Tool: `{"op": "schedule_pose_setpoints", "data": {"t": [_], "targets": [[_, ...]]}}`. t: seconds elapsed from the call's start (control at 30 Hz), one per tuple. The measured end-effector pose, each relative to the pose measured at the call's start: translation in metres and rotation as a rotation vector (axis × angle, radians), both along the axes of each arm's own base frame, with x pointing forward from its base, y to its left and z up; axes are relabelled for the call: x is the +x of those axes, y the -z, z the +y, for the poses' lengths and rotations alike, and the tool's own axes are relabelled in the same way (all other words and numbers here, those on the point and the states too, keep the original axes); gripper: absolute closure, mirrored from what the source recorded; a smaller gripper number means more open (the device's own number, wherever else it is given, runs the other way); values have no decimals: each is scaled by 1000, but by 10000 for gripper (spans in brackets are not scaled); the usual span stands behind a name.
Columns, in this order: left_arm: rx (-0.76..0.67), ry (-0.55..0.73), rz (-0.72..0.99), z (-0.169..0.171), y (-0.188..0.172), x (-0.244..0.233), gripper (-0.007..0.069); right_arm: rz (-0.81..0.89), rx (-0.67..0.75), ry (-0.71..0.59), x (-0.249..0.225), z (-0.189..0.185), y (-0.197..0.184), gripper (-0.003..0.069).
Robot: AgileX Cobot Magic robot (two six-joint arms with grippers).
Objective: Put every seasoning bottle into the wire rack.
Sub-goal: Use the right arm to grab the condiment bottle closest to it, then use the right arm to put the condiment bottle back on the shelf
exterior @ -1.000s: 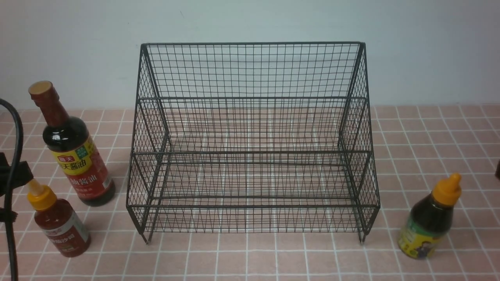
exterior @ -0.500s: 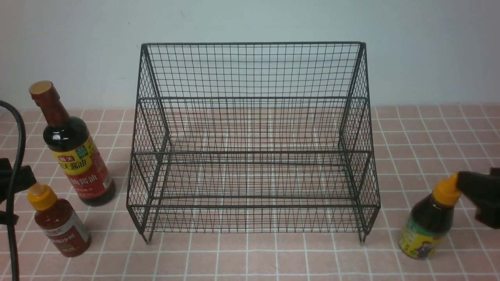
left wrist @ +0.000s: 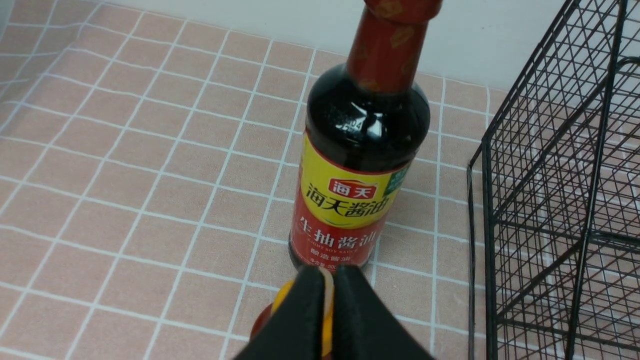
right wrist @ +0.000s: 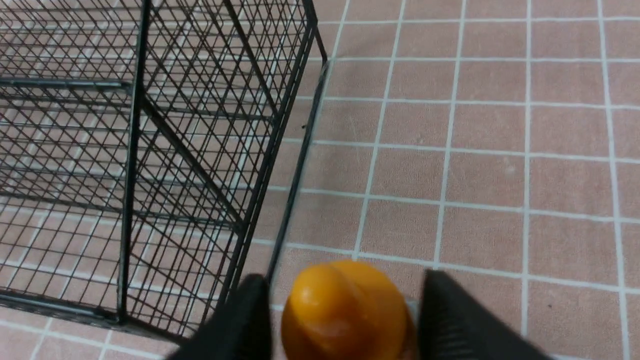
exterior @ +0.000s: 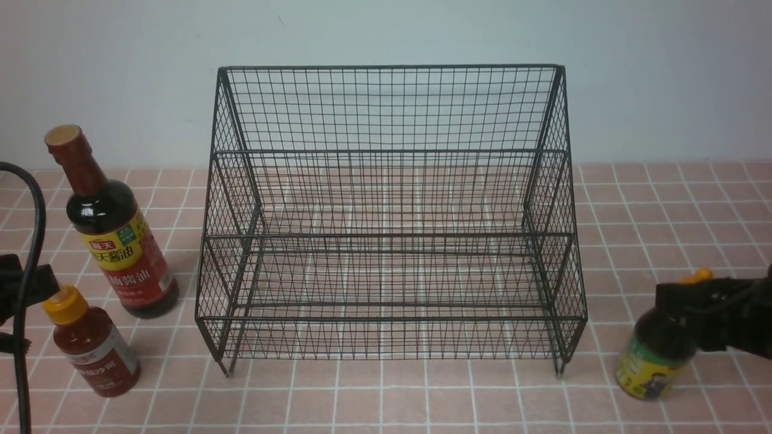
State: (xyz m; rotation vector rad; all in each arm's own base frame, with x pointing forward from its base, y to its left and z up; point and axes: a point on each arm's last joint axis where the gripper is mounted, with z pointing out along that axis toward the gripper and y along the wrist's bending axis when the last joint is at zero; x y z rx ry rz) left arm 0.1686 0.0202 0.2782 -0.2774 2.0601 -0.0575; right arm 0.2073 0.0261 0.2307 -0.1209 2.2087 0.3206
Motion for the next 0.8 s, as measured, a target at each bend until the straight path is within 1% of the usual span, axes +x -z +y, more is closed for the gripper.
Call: {"op": "schedule_pose_setpoints", "data": {"t": [0.03,0.1,0.17,0.2,0.23,0.27,0.3,0.33,0.43,0.47,0.5,0.57,0.67,0.8], "targets": [[0,0,0,0,0,0,608,-12,-12,-12,2,0,-3,370],[0,0,1,0,0,0,608,-34,-19,-34,4,1,-9,370],[0,0,2,0,0,0,608,-102,-38,-113,5,6,-34,367],[-1,1,3,0,0,0,608,-127,-32,-132,6,8,-44,367],[-1,1,3,0,0,0,608,-175,-29,-164,4,10,-65,367],[-1,1,4,0,0,0,608,-185,-21,-173,4,11,-71,367],[-1,1,4,0,0,0,608,-218,-12,-195,1,13,-88,367],[-1,1,5,0,0,0,608,-278,-16,-230,-6,16,-118,367],[-1,1,5,0,0,0,608,-306,-13,-259,-14,18,-142,367],[-1,1,5,0,0,0,608,-326,-14,-271,-22,19,-160,367],[-1,1,5,0,0,0,608,-325,-13,-272,-22,19,-161,367],[-1,1,6,0,0,0,608,-341,-4,-304,-31,21,-181,367],[-1,1,6,0,0,0,608,-340,43,-351,-36,26,-187,367],[-2,2,10,0,1,0,608,-333,98,-410,-33,32,-186,367]]}}
